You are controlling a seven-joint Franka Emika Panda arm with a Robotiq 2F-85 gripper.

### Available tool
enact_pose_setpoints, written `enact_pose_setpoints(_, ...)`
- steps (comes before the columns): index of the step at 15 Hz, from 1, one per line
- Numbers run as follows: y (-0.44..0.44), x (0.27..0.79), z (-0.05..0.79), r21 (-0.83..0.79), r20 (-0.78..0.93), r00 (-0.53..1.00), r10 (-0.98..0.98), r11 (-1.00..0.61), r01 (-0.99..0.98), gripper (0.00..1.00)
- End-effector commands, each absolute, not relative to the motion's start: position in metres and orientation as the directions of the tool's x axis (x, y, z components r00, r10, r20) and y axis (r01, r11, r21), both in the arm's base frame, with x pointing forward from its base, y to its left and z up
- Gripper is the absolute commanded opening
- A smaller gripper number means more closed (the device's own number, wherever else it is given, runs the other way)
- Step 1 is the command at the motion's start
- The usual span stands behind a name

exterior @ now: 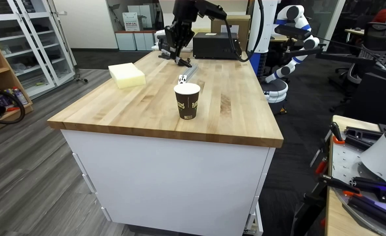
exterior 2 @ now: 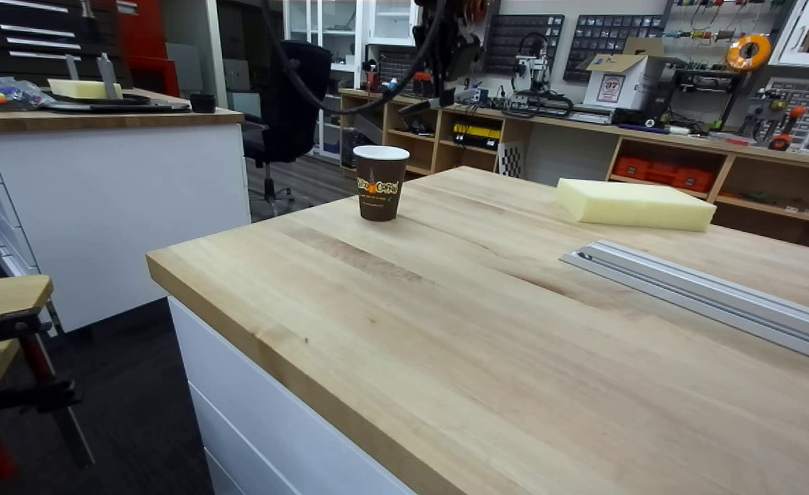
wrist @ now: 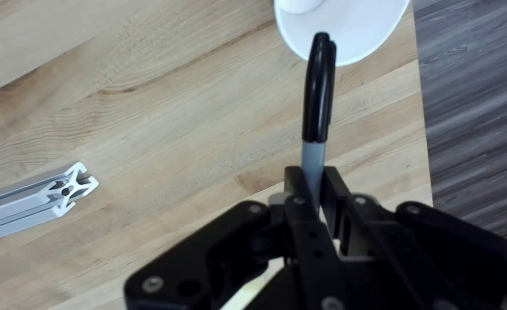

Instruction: Pick up the pen from the countertop and put it in the brown cup

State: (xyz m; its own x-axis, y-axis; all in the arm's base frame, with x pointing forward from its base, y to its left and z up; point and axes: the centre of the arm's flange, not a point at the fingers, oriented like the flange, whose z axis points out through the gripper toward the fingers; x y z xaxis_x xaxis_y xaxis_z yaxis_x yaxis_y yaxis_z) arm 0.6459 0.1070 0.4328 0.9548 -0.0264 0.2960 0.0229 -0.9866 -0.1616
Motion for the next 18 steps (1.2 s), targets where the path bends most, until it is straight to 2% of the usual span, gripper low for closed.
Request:
enact_pose_setpoints(1, 0.119, 0.623, 0.445, -0.190, 0.277, 0.961, -0.017, -0.981, 0.038, 0.03)
enact_pose_setpoints(18, 0.151, 0.596, 0.422, -0.102, 0.440, 0.898, -0.019, -0.994, 0.029, 0.03)
